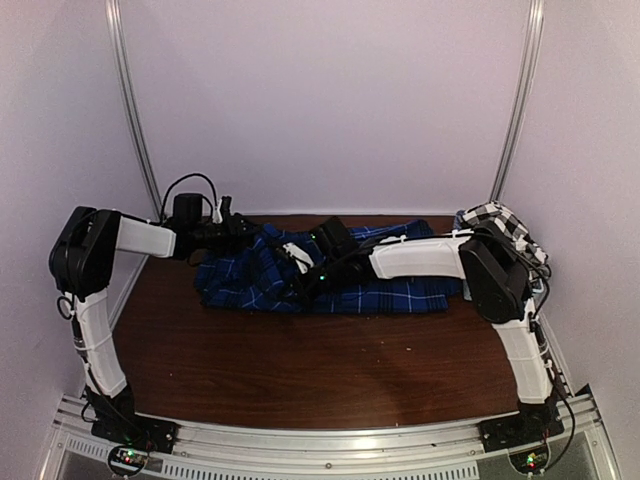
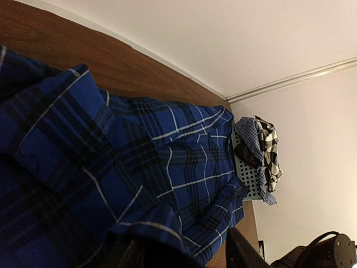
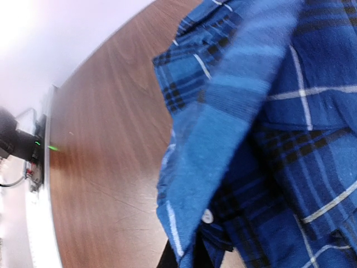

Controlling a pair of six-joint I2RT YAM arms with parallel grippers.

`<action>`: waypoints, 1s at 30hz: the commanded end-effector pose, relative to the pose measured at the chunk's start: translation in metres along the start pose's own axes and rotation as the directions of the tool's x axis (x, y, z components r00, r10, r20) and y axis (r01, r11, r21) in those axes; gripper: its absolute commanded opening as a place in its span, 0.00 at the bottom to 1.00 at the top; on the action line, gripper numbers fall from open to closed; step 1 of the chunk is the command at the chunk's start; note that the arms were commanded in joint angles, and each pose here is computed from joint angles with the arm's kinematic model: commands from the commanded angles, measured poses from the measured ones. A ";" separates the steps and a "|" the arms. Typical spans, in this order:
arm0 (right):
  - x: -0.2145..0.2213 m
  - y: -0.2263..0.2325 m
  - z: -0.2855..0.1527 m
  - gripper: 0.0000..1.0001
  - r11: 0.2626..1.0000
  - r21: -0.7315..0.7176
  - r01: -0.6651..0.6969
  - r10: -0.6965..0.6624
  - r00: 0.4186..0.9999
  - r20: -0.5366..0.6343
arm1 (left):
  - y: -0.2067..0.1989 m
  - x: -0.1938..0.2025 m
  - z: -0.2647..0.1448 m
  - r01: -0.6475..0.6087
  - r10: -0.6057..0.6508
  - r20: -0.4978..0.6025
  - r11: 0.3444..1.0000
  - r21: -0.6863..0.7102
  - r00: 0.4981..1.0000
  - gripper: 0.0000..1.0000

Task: Fold and stack the long sleeve shirts
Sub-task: Pass from the left arm to the right, then place the sleeve of the 1/3-folded shirt.

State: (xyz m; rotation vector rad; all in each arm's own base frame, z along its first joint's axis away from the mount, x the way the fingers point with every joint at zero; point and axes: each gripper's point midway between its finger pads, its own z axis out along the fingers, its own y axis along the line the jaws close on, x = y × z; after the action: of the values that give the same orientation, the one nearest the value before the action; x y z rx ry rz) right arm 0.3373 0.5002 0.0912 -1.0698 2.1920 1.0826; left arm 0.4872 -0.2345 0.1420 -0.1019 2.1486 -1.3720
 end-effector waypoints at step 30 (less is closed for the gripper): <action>-0.210 0.031 -0.166 0.00 0.907 -0.363 -0.214 0.352 0.860 0.370 | 0.014 0.019 -0.082 -0.254 0.275 0.090 0.947 -0.199 0.957 0.72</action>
State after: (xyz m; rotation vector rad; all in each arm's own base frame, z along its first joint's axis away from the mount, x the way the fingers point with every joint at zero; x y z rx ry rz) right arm 0.4095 0.4776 0.3501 -0.5441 1.8306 1.7552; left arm 0.4272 -0.1610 0.1358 -0.0963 2.1776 -0.9807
